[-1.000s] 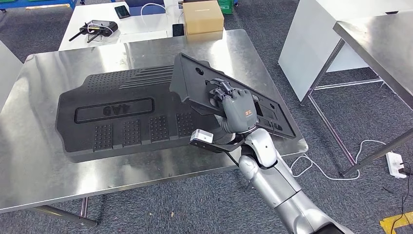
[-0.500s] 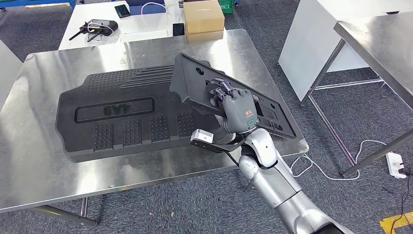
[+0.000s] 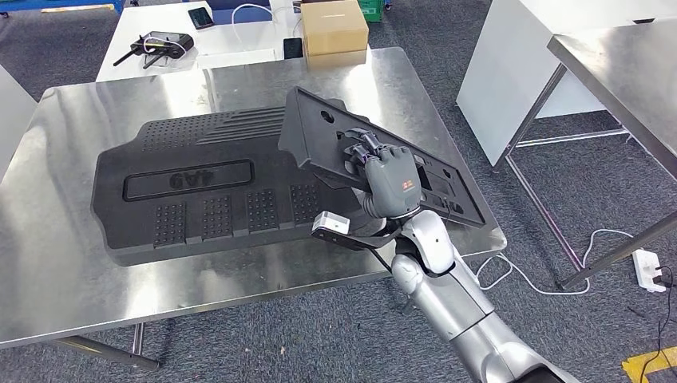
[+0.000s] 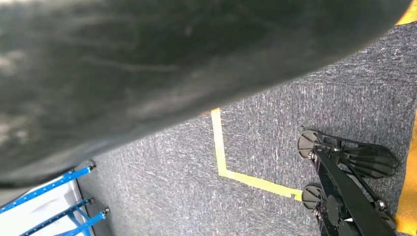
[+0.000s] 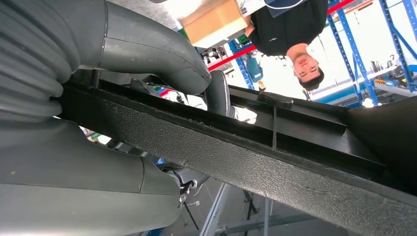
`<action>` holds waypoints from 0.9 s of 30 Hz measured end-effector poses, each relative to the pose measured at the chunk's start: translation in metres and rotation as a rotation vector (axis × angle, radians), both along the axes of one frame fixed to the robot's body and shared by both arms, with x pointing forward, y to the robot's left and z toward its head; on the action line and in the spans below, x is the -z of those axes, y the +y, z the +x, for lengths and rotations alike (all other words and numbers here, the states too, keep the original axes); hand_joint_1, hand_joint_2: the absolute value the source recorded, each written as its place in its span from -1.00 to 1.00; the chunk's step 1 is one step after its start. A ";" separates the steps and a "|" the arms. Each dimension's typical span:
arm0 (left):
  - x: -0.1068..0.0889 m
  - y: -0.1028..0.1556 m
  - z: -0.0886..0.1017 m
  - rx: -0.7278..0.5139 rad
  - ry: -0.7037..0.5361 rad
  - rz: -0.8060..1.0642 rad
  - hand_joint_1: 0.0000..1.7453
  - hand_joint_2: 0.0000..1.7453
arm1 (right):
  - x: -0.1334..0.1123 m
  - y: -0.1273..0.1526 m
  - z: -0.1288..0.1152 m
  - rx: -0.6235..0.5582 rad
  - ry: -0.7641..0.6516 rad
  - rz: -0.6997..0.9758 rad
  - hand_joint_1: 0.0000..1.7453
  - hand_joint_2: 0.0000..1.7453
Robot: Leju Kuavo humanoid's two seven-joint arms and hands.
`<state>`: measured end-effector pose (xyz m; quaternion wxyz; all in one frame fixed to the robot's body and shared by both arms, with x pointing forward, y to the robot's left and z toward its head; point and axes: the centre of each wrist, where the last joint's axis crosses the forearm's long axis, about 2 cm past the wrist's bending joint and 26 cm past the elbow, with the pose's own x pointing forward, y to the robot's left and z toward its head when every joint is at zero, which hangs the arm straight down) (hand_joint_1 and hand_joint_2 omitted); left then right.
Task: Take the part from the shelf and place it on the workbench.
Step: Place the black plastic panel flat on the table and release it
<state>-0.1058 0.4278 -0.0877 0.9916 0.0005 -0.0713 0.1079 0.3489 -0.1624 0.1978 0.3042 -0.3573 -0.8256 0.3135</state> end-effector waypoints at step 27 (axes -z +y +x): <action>0.024 -0.115 0.133 0.489 -0.427 0.008 -1.00 -1.00 | -0.291 0.073 0.048 0.116 -0.240 -0.328 1.00 1.00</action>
